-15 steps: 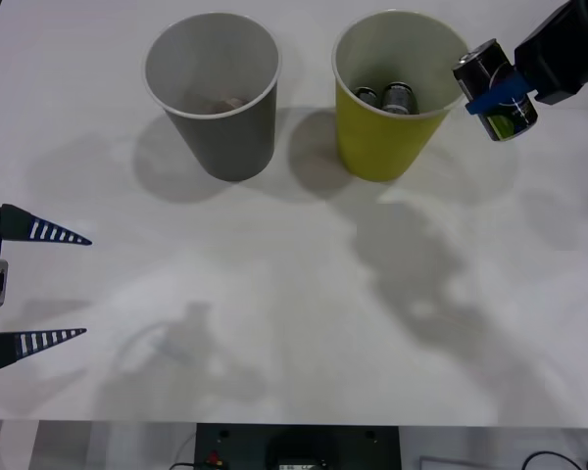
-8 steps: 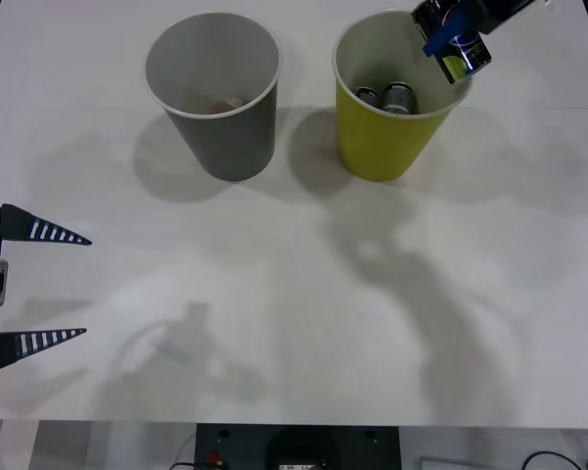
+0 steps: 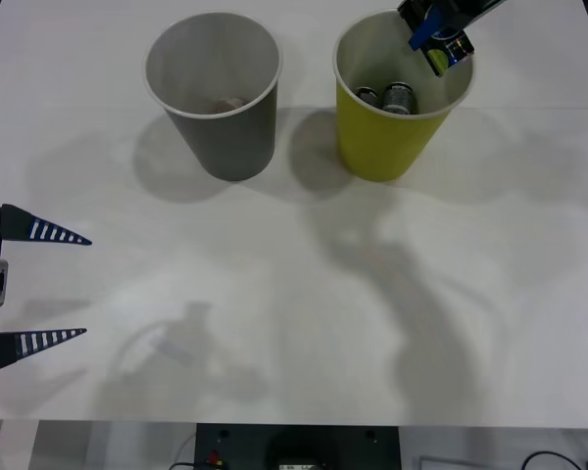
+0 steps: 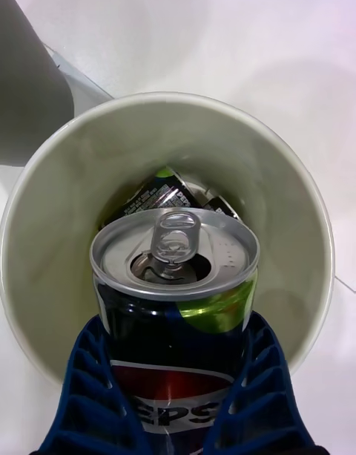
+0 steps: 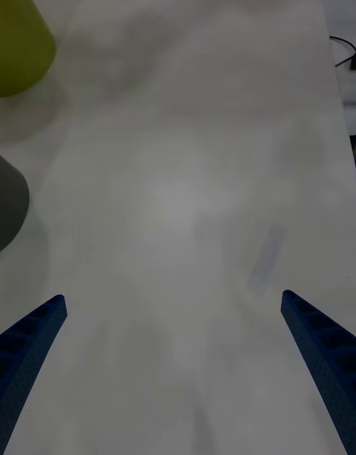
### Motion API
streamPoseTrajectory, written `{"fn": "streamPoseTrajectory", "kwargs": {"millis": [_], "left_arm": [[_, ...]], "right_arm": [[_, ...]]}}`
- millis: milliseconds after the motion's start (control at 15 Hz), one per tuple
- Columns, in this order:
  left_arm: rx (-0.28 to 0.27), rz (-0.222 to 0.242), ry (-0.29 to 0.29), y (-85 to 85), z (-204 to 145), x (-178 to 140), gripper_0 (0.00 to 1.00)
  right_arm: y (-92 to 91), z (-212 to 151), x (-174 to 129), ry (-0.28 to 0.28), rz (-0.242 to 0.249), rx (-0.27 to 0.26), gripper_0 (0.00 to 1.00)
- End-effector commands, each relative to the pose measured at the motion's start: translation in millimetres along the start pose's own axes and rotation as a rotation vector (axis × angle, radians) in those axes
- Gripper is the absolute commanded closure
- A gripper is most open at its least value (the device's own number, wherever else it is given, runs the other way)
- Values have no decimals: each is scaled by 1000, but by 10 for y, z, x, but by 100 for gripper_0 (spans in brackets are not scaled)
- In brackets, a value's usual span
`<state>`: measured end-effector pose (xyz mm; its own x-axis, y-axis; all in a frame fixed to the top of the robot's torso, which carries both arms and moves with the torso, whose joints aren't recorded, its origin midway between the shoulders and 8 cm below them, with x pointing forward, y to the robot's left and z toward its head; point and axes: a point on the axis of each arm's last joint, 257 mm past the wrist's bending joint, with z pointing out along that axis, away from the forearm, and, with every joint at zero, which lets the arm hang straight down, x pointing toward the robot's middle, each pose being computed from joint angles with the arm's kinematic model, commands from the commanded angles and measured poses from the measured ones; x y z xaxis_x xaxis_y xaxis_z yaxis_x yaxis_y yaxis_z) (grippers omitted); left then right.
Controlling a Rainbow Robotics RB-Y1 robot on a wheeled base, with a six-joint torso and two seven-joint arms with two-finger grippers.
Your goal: Put the can into the green bin and the plastic bottle into the gray bin
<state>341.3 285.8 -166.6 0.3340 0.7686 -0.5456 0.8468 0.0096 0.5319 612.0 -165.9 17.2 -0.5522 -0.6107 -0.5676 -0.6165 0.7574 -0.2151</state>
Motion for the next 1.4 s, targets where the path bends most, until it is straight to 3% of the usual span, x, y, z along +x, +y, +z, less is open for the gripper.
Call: {"fn": "streamPoseTrajectory", "kwargs": {"millis": [67, 133, 200, 467, 867, 1067, 1133, 1400], "left_arm": [[0, 0, 0, 0, 0, 0, 0], [0, 0, 0, 0, 0, 0, 0], [0, 0, 0, 0, 0, 0, 0], [0, 0, 0, 0, 0, 0, 0], [0, 0, 0, 0, 0, 0, 0], [0, 0, 0, 0, 0, 0, 0], [0, 0, 0, 0, 0, 0, 0], [0, 0, 0, 0, 0, 0, 0]], "right_arm": [[-13, -4, -41, -17, -60, 4, 19], [-14, -11, -68, -26, -75, 5, 5], [-10, -5, -78, -31, -75, 3, 0], [-11, -37, -73, -39, -80, -11, 0], [-2, -446, 193, -113, -120, -168, 0], [71, -621, 419, -160, -177, -190, 0], [89, -652, 523, -182, -227, -196, 0], [150, -705, 1007, -243, -350, -233, 0]]}}
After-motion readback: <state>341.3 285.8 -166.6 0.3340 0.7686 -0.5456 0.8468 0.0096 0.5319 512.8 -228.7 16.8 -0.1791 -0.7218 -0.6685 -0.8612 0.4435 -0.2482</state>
